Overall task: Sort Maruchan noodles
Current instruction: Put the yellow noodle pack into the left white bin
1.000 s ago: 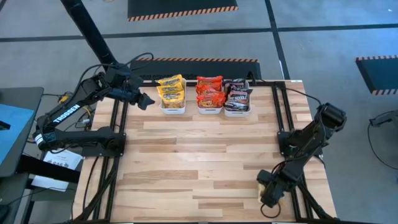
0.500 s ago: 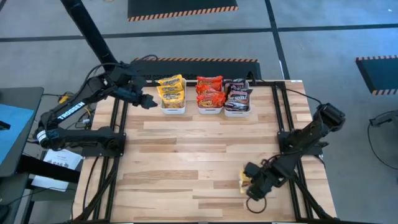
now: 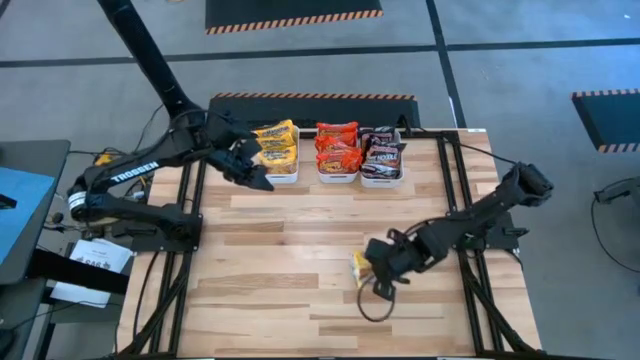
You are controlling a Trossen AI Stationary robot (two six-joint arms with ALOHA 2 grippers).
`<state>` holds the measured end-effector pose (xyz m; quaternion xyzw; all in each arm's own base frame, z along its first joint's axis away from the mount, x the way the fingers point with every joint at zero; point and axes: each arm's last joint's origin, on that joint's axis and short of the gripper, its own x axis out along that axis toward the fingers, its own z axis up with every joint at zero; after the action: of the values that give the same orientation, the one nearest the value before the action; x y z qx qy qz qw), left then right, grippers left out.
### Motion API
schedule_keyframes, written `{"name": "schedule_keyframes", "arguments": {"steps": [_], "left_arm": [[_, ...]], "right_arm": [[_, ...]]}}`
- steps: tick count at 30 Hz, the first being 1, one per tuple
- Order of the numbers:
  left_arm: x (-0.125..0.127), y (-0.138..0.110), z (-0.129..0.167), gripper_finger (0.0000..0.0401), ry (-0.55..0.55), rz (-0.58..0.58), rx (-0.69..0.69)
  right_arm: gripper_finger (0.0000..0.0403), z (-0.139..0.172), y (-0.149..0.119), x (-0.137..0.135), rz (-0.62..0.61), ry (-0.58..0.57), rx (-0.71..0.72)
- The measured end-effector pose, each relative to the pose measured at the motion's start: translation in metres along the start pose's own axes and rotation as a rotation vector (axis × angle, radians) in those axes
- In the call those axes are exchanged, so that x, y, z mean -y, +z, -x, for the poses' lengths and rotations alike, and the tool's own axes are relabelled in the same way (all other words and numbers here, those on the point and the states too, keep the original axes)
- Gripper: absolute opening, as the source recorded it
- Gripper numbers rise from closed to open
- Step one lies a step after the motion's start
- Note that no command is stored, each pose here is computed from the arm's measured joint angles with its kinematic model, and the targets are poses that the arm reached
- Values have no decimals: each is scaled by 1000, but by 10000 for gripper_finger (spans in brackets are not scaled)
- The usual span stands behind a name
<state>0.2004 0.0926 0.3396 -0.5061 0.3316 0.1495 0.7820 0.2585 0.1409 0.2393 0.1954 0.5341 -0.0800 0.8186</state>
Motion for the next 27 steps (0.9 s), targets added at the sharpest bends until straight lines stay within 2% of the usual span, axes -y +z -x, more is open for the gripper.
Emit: {"name": "schedule_keyframes", "arguments": {"steps": [10, 16, 22, 27], "left_arm": [[26, 1, -28, 176, -71, 66, 61], [35, 3, -50, 176, -99, 89, 49], [42, 9, -75, 176, -133, 89, 70], [44, 15, -95, 176, -158, 74, 73]], "right_arm": [[2, 21, 60, 23, 82, -77, 188], [2, 38, 87, 35, 106, -126, 283], [2, 46, 104, 49, 98, -178, 333], [2, 45, 104, 59, 84, -218, 292]]}}
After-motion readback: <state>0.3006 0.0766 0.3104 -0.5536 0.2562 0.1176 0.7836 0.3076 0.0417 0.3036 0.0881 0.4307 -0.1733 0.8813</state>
